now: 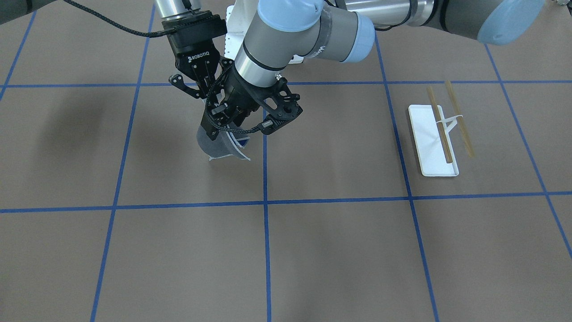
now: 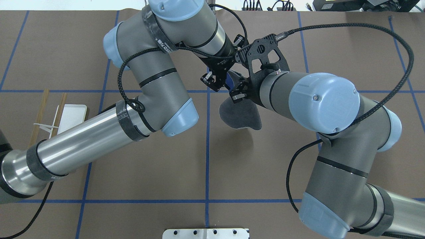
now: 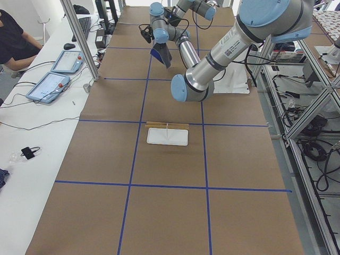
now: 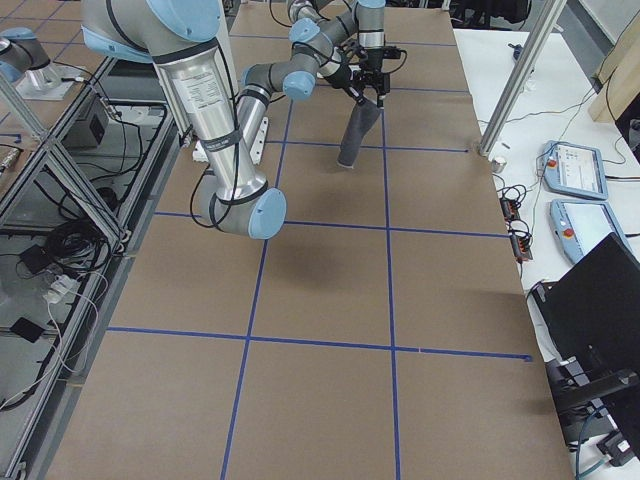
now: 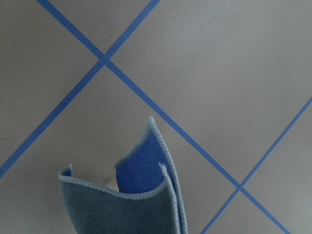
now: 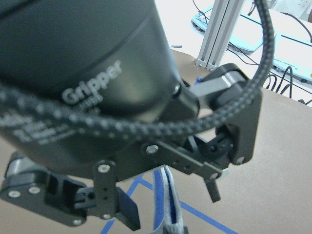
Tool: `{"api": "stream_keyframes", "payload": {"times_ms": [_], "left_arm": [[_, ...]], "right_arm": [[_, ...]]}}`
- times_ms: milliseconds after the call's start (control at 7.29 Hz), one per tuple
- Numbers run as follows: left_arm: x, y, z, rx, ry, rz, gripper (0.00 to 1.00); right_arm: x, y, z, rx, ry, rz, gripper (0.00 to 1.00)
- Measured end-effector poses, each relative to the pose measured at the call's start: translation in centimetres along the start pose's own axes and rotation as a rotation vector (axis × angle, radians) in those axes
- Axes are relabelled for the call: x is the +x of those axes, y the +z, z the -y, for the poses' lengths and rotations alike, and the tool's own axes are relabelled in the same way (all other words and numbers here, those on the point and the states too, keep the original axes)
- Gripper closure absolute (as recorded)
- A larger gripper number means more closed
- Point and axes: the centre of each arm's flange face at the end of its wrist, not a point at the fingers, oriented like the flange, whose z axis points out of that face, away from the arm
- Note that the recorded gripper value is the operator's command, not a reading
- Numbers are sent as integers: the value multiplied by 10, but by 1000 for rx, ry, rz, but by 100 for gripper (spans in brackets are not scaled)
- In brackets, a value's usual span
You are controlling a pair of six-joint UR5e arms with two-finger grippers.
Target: Hang towel on rack
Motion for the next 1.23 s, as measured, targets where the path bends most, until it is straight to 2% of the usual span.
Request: {"api": "stream_keyframes", "payload": {"times_ms": [137, 274, 411, 549, 686, 823, 1234], "left_arm": [[0, 0, 0, 0, 0, 0, 64], [0, 0, 0, 0, 0, 0, 96], [0, 0, 1, 0, -1, 1, 100], [-1, 0, 1, 1, 7, 1, 100], [-1, 0, 2, 2, 21, 1, 100], [-1, 0, 2, 3, 28, 2, 100], [0, -2, 6, 8, 22, -1, 100]], "right_arm": [[0, 0, 0, 0, 0, 0, 100], [1, -1, 0, 1, 1, 1, 100], [1, -1, 0, 1, 1, 0, 100], [3, -2, -1, 2, 0, 0, 100], [4, -3, -2, 1, 0, 0, 74], [4, -4, -2, 1, 1, 2, 1], [10, -18, -6, 14, 11, 17, 0]]}}
